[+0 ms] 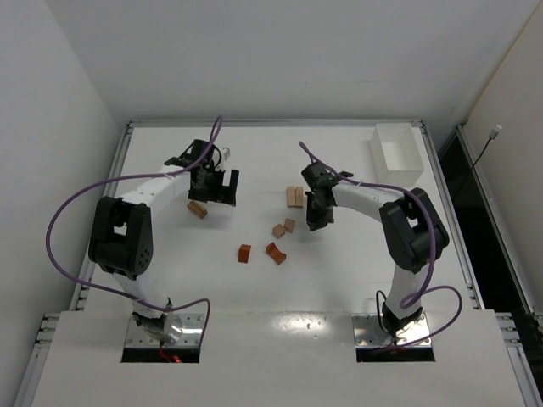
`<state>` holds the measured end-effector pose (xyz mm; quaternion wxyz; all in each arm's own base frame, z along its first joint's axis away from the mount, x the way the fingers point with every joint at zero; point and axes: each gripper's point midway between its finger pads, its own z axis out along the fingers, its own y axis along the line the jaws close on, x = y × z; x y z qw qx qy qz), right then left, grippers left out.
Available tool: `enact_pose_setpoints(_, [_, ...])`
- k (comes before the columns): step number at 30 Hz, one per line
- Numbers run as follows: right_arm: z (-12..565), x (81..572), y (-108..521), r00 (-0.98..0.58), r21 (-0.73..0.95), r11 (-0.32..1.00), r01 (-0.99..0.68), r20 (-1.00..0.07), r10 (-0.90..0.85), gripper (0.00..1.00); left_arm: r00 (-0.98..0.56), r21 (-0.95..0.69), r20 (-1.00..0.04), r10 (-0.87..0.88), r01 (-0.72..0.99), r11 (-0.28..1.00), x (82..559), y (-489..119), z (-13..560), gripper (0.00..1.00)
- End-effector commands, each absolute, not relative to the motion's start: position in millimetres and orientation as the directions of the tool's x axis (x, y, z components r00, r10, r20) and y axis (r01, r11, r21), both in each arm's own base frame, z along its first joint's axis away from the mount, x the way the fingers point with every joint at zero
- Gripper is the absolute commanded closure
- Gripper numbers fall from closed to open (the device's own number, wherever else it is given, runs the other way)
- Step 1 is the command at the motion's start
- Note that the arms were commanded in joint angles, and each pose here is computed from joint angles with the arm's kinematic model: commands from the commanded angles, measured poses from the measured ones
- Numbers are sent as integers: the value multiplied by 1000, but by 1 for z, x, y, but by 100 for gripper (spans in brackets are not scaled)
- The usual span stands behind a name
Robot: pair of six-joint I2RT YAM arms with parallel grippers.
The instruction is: Build the wood block tower
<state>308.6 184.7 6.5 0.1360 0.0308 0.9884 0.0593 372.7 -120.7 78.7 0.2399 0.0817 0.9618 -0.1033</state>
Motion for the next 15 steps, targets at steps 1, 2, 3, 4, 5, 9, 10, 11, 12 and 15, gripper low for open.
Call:
enact_pose_setpoints(1, [16,316,208,-952,211,970,118,-255,171,100,-866,-154,-491,97,195,969,380,-117,80,1])
enact_pose_setpoints(2, [17,316,213,-950,220,968,116,-261,173,100,-867,-154,-491,89,186,970,381,-113,80,1])
enact_pose_setpoints(3, [17,316,213,-949,223,967,125,-259,182,100,-867,-154,-491,89,186,970,381,-113,80,1])
enact_pose_setpoints(4, [14,312,212,-950,218,966,136,-248,189,100,-872,-163,-482,90,190,968,378,-114,77,1])
enact_pose_setpoints(5, [10,313,212,-946,227,963,144,-253,201,100,-872,-163,-482,90,190,968,377,-114,77,1])
enact_pose_setpoints(9, [9,312,220,-948,267,953,142,-241,209,96,-868,-163,-489,89,191,968,374,-114,78,1])
enact_pose_setpoints(10, [6,313,220,-948,266,953,142,-240,209,94,-868,-163,-489,89,191,968,374,-114,78,1])
enact_pose_setpoints(11, [3,312,220,-950,261,955,144,-234,208,92,-869,-163,-489,81,182,970,373,-110,78,1])
enact_pose_setpoints(12, [3,311,221,-952,267,953,143,-228,206,91,-864,-163,-497,80,183,969,373,-110,81,1])
enact_pose_setpoints(15, [1,313,226,-953,267,954,134,-228,197,88,-866,-163,-495,71,173,971,371,-105,81,1])
